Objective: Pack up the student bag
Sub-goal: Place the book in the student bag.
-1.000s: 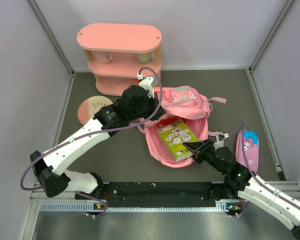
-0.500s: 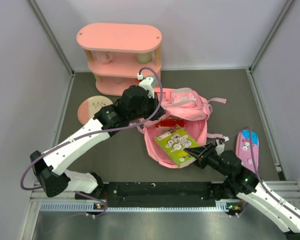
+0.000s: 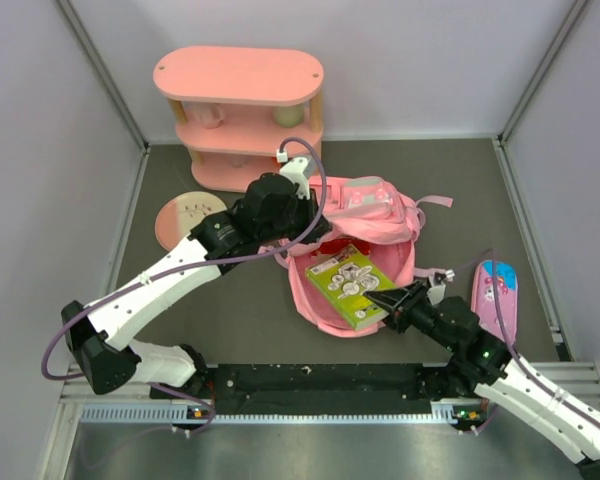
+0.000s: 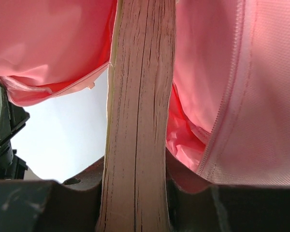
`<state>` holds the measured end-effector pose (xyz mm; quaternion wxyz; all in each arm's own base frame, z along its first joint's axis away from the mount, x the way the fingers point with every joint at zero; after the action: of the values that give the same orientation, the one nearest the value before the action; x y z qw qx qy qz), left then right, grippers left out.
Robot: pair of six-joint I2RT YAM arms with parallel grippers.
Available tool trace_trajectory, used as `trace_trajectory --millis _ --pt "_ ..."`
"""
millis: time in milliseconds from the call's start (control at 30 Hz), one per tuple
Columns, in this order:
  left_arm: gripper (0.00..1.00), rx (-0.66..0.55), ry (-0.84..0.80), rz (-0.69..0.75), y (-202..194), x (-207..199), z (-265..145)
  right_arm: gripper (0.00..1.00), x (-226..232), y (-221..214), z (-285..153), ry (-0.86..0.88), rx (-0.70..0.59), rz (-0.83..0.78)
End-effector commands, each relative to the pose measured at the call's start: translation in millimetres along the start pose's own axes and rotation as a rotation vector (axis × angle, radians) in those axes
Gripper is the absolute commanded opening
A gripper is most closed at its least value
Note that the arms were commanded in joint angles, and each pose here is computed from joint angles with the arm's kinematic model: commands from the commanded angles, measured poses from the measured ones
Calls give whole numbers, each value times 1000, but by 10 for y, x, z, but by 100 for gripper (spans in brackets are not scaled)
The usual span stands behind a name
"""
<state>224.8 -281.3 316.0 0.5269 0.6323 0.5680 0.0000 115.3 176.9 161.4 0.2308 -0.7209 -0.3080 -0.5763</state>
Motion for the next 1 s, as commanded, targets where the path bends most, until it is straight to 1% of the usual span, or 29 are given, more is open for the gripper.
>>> trace_trajectory --millis 0,67,133,233,300,367,400,467,500,567,600,667,700,733,800,833,900,967 --pt "0 -150 -124 -25 310 -269 -166 0 732 24 -127 271 -11 -7" --pt "0 -147 -122 -26 301 -262 -155 0 777 56 -128 273 -39 -22" --pt "0 -149 -125 -29 296 -266 -153 0 771 131 -95 259 -101 -33" --pt "0 -119 -157 -28 254 -302 -152 0 788 240 -41 249 -185 -35" --pt "0 -115 -155 -28 245 -291 -141 0 856 262 -23 271 -205 -55" --pt "0 -113 -157 -28 235 -293 -148 0 885 280 33 254 -217 -68" --pt "0 -113 -159 -29 232 -293 -149 0 843 315 66 218 -242 -64" --pt "0 -117 -170 -33 241 -312 -165 0 799 392 117 200 -299 -56" --pt "0 -111 -177 -32 231 -318 -170 0 803 473 128 202 -359 -41" --pt "0 -111 -188 -35 234 -335 -188 0 766 547 173 170 -414 -24" --pt "0 -112 -198 -36 239 -351 -196 0 712 593 228 133 -445 10" --pt "0 -114 -205 -34 244 -363 -203 0 725 622 291 118 -465 24" --pt "0 -118 -212 -35 257 -372 -210 0 639 624 387 66 -463 59" --pt "0 -113 -222 -35 250 -384 -217 0 714 623 424 96 -461 71" --pt "0 -113 -246 -31 262 -435 -242 0 734 614 526 103 -457 86" --pt "0 -105 -259 -28 255 -453 -257 0 663 621 633 63 -460 90" --pt "0 -106 -269 -23 264 -475 -279 0 766 642 738 56 -482 100" --pt "0 -102 -266 -19 252 -464 -287 0 763 696 895 -6 -531 102"
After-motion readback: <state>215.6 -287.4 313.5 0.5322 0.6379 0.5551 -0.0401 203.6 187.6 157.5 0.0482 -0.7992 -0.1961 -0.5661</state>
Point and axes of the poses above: each gripper's point midway between its finger pads, its own z axis out along the fingers, its own x axis along the line the jaws close on, y = z × x, the point moved 5 cm from there along -z, back along the fingers, and after that the axes turned 10 degrees about -z, right-handed, at the moved point
